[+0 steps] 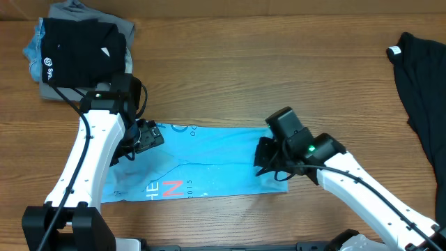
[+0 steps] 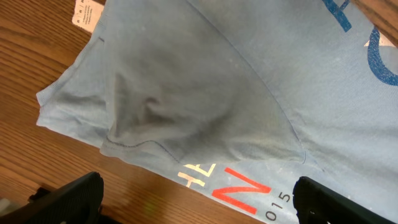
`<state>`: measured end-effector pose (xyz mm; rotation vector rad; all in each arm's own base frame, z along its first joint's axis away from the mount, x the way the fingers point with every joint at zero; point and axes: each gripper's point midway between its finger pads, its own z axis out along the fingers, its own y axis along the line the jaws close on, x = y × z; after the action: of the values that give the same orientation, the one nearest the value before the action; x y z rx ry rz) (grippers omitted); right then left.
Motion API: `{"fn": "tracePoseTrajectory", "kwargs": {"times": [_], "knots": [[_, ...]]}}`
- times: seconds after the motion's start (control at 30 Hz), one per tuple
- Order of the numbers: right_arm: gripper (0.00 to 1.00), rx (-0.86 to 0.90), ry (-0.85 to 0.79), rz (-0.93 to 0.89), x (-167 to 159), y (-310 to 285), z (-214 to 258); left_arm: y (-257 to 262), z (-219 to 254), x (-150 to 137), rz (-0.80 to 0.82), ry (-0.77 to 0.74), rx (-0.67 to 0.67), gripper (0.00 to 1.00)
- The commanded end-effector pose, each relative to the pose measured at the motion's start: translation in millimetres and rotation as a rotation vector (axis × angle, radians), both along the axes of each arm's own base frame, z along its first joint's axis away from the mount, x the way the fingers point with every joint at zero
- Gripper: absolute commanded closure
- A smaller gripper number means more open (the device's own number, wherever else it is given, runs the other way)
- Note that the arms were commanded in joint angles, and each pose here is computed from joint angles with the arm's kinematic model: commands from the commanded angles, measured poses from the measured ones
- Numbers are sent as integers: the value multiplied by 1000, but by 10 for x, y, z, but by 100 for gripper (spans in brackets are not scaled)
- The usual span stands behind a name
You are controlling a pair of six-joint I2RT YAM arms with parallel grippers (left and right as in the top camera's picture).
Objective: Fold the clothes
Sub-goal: 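Fold the strip's right end leftward toward the left gripper with the right gripper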
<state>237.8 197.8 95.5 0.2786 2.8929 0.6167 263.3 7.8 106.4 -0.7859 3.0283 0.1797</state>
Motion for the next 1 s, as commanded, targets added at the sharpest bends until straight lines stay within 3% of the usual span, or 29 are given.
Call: {"fn": "tracePoseTrajectory", "kwargs": {"times": [0.0, 0.43, 0.97], "knots": [[96, 31, -39, 25, 26, 186, 102, 0, 34, 21, 27, -19, -6, 0], [96, 83, 67, 107, -111, 568, -195, 0, 34, 17, 27, -17, -6, 0], [96, 173, 2, 189, -241, 1023, -65, -1, 33, 25, 27, -20, -6, 0]]}}
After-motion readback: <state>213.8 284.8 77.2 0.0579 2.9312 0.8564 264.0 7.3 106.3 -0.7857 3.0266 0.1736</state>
